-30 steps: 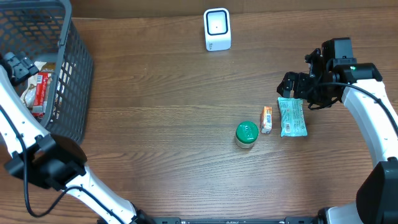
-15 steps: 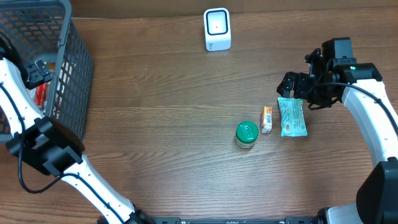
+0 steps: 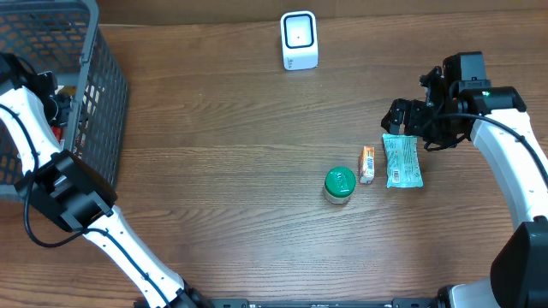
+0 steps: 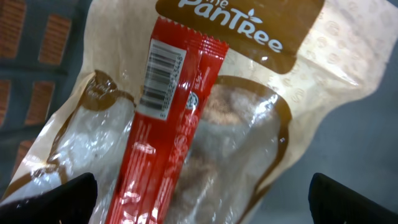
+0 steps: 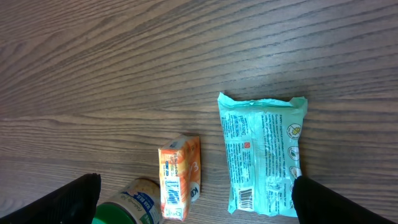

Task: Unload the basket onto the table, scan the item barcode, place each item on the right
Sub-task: 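Grasp the red snack stick pack in the basket with the left gripper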

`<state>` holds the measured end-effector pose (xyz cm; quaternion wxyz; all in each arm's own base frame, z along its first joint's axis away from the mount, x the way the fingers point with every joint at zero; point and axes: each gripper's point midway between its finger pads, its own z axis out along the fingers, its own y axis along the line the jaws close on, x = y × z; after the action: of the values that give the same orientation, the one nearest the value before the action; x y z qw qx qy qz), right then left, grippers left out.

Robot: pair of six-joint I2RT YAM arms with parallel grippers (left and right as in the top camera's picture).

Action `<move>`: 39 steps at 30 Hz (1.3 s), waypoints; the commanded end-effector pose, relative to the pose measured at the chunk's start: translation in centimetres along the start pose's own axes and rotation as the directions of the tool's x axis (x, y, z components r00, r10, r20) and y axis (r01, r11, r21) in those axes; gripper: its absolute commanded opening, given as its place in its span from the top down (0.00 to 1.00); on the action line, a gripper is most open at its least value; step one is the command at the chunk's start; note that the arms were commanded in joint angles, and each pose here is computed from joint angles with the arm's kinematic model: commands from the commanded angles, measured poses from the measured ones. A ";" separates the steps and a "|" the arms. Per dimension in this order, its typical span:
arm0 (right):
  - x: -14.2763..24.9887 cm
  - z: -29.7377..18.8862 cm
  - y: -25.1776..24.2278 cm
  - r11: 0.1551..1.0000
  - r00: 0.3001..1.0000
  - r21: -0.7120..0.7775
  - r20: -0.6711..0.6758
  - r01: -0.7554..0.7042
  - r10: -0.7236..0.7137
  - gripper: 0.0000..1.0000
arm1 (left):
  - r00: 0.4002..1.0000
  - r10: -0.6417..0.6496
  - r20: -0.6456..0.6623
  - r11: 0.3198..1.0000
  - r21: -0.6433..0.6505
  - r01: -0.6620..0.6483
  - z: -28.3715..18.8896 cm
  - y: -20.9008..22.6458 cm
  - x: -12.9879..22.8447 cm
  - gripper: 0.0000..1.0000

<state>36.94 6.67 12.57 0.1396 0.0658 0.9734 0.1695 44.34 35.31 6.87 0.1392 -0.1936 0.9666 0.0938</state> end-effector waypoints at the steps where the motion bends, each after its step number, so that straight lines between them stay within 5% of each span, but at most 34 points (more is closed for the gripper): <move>1: -0.4 -0.7 0.6 1.000 1.000 -0.014 0.026 0.012 -0.011 0.00 | 0.999 0.045 -0.012 0.999 0.012 -0.045 1.5 0.3 0.4 0.00; 14: -0.4 -0.7 0.6 1.000 1.000 -0.014 0.026 0.012 -0.011 0.00 | 0.990 0.079 -0.118 0.996 0.051 -0.073 6.3 -0.6 3.3 0.02; 24: -0.4 -0.7 0.6 1.000 1.000 -0.014 0.026 0.012 -0.011 0.00 | 0.987 0.081 -0.136 0.994 0.087 -0.069 6.2 -1.3 3.9 0.37; 29: -0.4 -0.7 0.6 1.000 1.000 -0.014 0.026 0.012 -0.011 0.00 | 0.988 0.080 -0.131 0.992 0.112 -0.066 6.2 -1.8 3.8 0.66; 39: -0.4 -0.7 0.6 1.000 1.000 -0.014 0.026 0.012 -0.011 0.00 | 0.991 0.040 -0.125 0.994 0.110 -0.026 5.5 -1.7 3.5 0.93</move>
<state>36.95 6.67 12.57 0.1397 0.0659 0.9733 0.1698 44.07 34.62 3.78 0.1143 -0.1570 0.9787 0.0668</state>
